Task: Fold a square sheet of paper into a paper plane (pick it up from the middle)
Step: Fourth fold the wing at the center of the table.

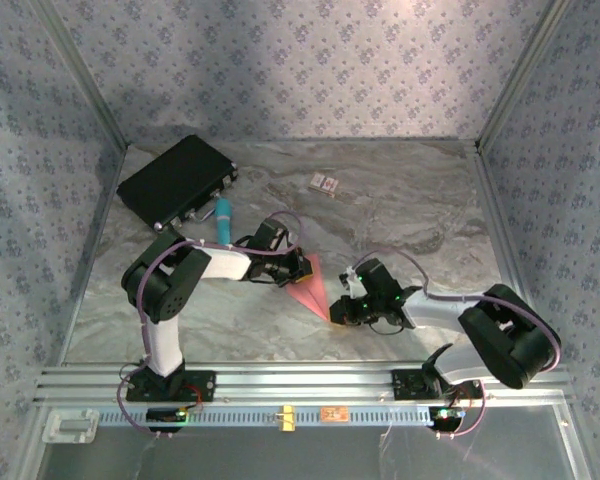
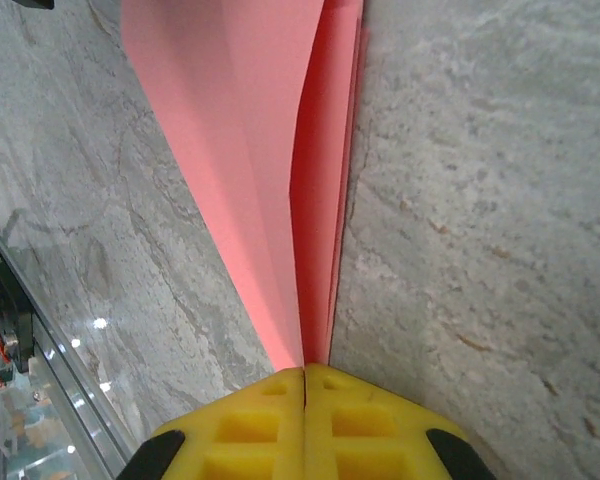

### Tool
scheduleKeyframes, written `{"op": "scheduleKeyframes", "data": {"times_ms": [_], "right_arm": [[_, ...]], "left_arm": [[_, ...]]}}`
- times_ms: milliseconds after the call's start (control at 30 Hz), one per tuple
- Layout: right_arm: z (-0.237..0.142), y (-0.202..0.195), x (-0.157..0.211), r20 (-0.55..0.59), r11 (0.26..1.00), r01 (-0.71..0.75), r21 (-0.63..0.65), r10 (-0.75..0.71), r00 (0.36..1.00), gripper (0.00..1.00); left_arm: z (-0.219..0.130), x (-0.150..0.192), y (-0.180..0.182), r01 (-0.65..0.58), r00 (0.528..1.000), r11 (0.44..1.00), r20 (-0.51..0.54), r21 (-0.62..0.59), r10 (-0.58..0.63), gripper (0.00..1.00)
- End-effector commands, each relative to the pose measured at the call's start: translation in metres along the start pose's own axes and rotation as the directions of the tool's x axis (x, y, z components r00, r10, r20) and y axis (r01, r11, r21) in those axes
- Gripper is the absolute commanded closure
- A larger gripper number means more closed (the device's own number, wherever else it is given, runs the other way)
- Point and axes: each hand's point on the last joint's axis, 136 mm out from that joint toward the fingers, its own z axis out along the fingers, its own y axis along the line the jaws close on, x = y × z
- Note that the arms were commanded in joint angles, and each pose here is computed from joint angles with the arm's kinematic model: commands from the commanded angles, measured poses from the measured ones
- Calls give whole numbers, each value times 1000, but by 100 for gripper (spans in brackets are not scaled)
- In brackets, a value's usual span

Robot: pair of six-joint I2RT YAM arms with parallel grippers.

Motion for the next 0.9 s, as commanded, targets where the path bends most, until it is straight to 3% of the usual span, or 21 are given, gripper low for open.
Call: {"op": "scheduleKeyframes", "data": {"times_ms": [0, 667, 867], "right_arm": [[-1, -26, 43, -126, 991, -86, 102, 99, 987, 98], [-9, -27, 52, -100, 989, -106, 103, 116, 988, 91], [-23, 2, 25, -41, 998, -34, 60, 36, 999, 91]], "left_arm": [[2, -5, 32, 39, 999, 995, 32, -93, -36, 91], [1, -3, 38, 39, 999, 992, 31, -118, -35, 92], [1, -1, 38, 33, 999, 992, 23, -120, -30, 92]]}}
